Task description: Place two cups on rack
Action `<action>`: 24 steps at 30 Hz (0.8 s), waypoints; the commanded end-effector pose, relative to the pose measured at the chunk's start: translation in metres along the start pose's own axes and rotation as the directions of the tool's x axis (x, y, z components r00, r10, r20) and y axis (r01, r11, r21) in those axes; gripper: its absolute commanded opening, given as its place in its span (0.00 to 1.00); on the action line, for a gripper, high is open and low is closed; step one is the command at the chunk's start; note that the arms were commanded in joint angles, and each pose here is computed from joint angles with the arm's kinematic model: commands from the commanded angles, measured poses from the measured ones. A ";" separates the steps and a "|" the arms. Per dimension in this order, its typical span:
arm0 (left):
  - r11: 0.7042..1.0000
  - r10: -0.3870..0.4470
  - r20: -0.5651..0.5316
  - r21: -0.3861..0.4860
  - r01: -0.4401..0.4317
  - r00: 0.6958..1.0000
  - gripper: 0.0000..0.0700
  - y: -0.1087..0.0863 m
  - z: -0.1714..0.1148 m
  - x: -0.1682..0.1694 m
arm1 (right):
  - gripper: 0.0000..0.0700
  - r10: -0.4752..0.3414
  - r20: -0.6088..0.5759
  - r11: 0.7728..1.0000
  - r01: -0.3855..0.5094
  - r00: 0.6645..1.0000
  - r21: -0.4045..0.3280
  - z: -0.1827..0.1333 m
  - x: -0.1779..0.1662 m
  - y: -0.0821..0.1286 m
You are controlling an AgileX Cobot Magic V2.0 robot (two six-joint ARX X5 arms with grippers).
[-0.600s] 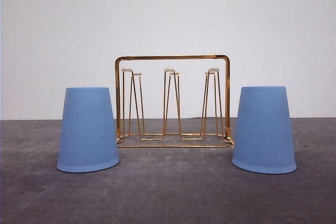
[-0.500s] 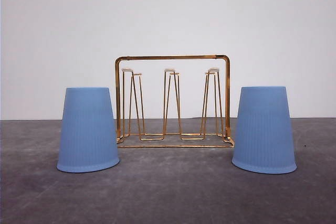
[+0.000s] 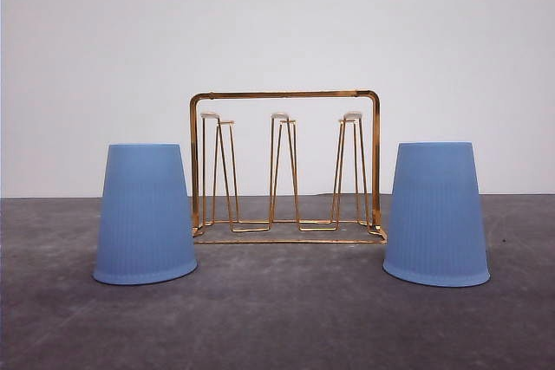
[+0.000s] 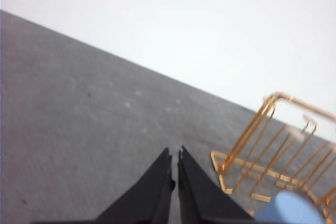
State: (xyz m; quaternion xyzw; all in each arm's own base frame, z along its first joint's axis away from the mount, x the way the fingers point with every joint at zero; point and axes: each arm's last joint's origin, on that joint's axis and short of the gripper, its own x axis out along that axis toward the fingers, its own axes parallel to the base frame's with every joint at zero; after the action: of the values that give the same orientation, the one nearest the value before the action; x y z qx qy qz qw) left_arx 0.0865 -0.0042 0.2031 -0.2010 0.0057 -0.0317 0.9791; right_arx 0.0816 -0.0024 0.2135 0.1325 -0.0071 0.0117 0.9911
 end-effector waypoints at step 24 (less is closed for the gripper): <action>0.931 -0.094 -0.657 0.209 0.300 0.748 0.01 -0.056 0.080 0.011 | 0.01 0.230 -0.542 0.909 -0.377 0.809 -0.177 0.061 0.016 0.035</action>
State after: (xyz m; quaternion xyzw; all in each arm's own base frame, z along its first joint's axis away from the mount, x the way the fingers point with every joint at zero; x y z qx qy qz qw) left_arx 0.0949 -0.0223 0.2941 -0.0699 0.3309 -0.1764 0.9244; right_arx 0.0951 0.0144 0.2785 0.0177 0.2486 0.1897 0.9497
